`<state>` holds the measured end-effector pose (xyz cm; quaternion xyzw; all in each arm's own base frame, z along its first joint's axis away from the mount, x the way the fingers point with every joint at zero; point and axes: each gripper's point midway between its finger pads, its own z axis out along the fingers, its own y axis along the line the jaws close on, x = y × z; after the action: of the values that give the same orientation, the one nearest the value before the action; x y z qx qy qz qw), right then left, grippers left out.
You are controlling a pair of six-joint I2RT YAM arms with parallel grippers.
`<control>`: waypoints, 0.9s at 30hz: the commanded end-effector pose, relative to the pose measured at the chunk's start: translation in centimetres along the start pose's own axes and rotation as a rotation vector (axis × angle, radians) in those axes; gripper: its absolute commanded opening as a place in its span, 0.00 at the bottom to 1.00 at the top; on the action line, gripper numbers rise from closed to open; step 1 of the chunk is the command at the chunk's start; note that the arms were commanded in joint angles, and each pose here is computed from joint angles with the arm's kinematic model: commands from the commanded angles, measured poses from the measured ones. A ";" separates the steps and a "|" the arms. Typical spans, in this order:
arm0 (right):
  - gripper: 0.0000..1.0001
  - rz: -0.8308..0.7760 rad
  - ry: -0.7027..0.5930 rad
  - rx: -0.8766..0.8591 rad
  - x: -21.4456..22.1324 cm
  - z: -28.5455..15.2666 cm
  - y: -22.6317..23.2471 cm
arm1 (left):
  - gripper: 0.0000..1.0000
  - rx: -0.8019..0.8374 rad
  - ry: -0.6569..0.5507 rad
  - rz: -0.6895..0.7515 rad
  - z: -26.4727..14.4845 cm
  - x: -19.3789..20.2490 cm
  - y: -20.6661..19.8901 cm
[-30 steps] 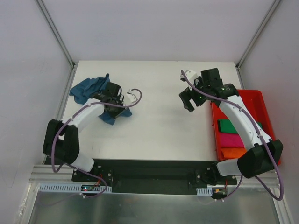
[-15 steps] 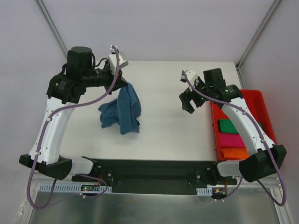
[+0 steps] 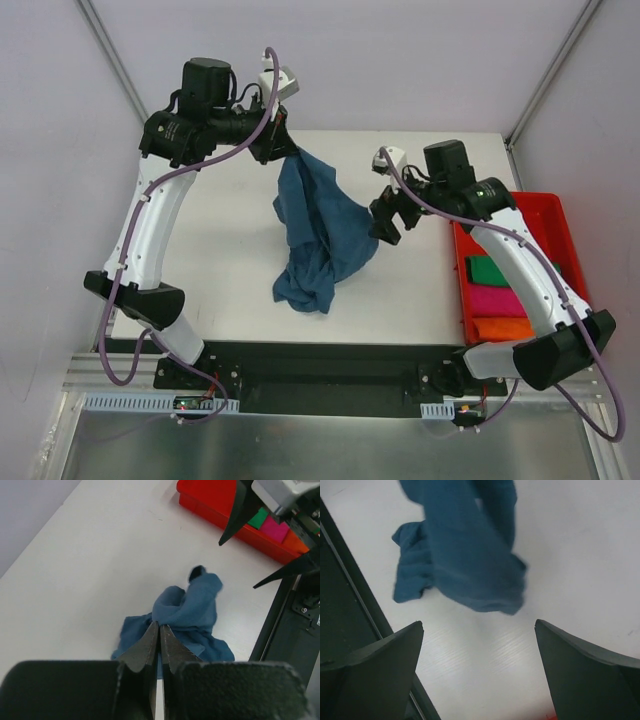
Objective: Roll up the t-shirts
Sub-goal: Place the T-shirt at the center of the board.
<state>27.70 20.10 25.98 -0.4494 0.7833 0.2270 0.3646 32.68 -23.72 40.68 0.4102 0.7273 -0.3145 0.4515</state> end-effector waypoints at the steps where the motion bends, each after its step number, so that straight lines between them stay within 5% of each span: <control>1: 0.98 0.004 -0.025 -0.098 -1.2 2.0 2.2 | 0.00 0.003 -0.063 0.007 -1.5 -2.1 -1.4; 10: 0.97 -0.025 0.031 -0.030 -2.8 7.0 -0.4 | 0.00 -0.036 -0.043 0.021 -2.9 -0.7 -1.8; 21: 0.96 -0.032 -0.158 -0.112 -8.3 10.3 -1.8 | 0.00 -0.083 -0.012 0.021 -5.2 1.5 -1.5; 27: 0.96 0.013 -0.169 -0.159 -8.0 15.0 -2.4 | 0.00 -0.116 0.011 0.020 -6.1 3.0 -0.9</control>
<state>36.14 30.81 22.67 -0.4563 0.7519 0.2938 0.3742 29.60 -19.35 39.74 0.3844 0.7517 -0.2830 0.4550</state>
